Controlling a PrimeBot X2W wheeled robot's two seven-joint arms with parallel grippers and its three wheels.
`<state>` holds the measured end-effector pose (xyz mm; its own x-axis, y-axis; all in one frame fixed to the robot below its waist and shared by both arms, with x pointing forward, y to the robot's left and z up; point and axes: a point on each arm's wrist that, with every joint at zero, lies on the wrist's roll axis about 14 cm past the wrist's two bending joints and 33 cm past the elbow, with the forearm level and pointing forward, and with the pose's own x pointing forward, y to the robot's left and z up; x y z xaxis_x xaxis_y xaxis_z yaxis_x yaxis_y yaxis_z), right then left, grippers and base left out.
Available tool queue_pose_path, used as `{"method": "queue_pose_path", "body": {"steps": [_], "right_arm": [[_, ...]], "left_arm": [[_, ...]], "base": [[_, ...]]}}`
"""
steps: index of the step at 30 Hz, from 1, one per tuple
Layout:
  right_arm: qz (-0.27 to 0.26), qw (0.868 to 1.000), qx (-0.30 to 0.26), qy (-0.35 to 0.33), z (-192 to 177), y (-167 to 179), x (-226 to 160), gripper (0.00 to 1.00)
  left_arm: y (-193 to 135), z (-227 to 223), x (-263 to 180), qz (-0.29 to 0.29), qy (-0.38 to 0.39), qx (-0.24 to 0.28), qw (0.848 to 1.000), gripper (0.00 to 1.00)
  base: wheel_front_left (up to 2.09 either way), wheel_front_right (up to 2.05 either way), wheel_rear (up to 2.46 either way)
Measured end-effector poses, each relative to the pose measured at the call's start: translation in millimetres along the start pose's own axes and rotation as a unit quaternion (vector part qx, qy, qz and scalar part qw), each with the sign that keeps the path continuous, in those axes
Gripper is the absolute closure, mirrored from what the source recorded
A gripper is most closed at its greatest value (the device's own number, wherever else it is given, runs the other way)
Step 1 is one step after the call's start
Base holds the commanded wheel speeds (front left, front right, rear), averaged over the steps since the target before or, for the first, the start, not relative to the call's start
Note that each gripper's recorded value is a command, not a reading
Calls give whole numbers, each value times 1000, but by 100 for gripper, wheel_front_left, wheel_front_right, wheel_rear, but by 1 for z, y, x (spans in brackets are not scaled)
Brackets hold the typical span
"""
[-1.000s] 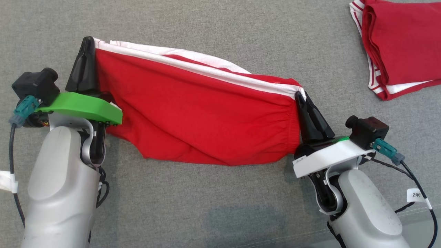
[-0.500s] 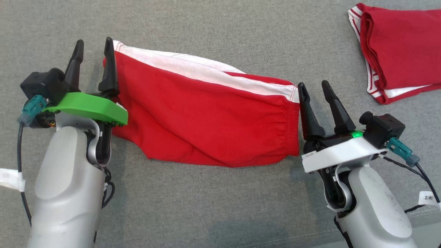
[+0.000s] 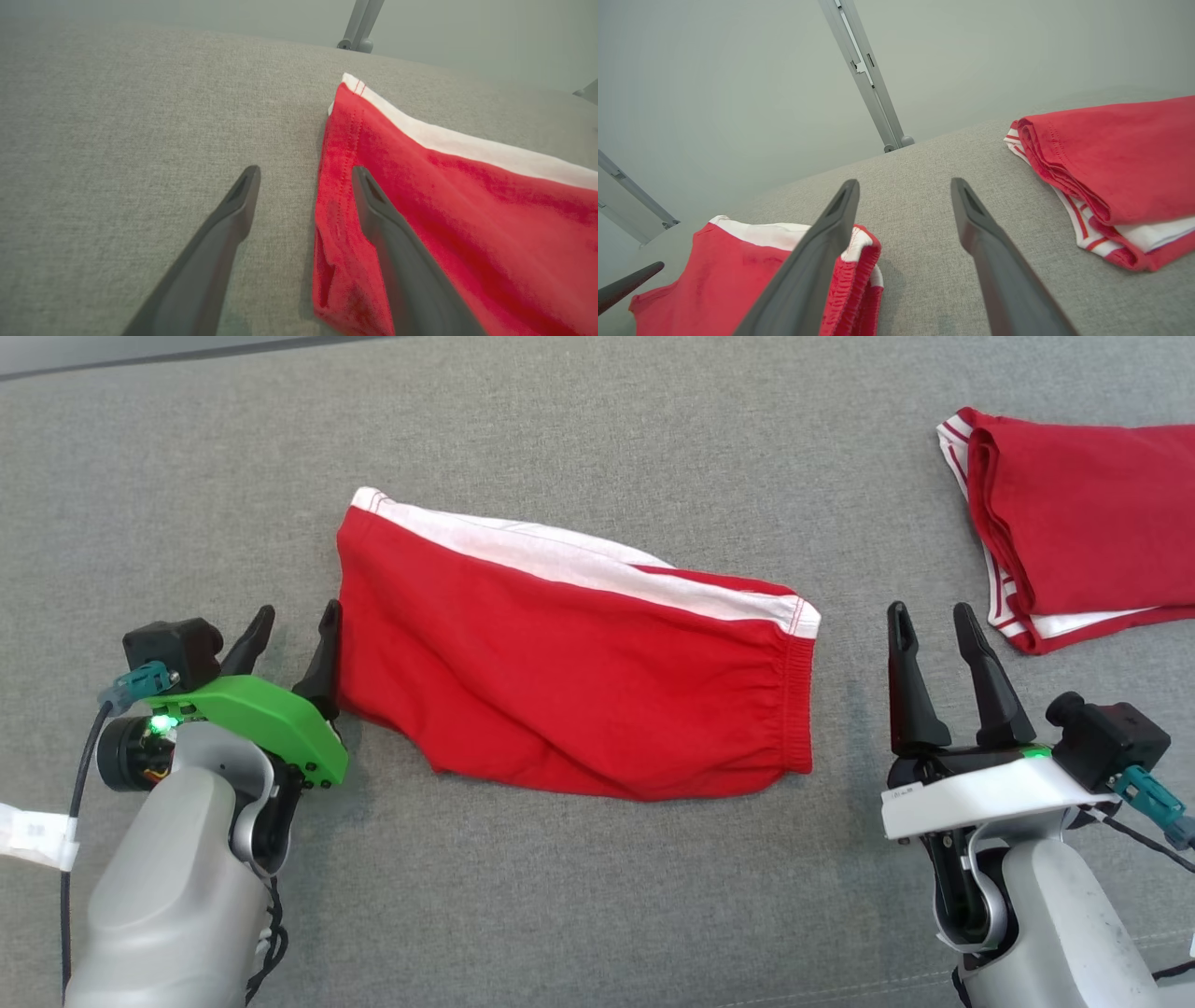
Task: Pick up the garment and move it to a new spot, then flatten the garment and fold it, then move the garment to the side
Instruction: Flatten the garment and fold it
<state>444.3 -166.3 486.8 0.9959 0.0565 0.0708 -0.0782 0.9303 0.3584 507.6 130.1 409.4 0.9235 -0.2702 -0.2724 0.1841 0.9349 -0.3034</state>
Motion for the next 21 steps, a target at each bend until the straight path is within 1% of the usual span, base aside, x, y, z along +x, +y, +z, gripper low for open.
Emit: {"method": "queue_pose_path", "body": {"steps": [4,8,17,18,19,20,21], "right_arm": [[-3,1000,-1,-9,8,-1,-6,0],[-7,1000,-1,-18,16,-3,-11,0],[-24,999,-4,-25,22,-14,-17,0],[-25,999,-4,-25,22,-15,-18,0],[-26,999,-4,-26,23,-15,-18,0],[-27,999,-4,-26,23,-16,-19,0],[-28,999,-4,-27,24,-16,-19,0]], "left_arm": [[5,-13,-9,3,60,5,998,0],[2,-32,-14,-2,115,1,993,0],[-12,-55,-13,-20,167,-12,986,0],[-13,-56,-13,-22,170,-11,985,18],[-13,-56,-12,-22,171,-11,985,50],[-13,-56,-12,-23,171,-10,985,62],[-15,-56,-12,-25,172,-8,985,78]], "base": [[0,0,0],[0,0,0],[0,0,0],[0,0,0],[0,0,0],[0,0,0],[0,0,0]]}}
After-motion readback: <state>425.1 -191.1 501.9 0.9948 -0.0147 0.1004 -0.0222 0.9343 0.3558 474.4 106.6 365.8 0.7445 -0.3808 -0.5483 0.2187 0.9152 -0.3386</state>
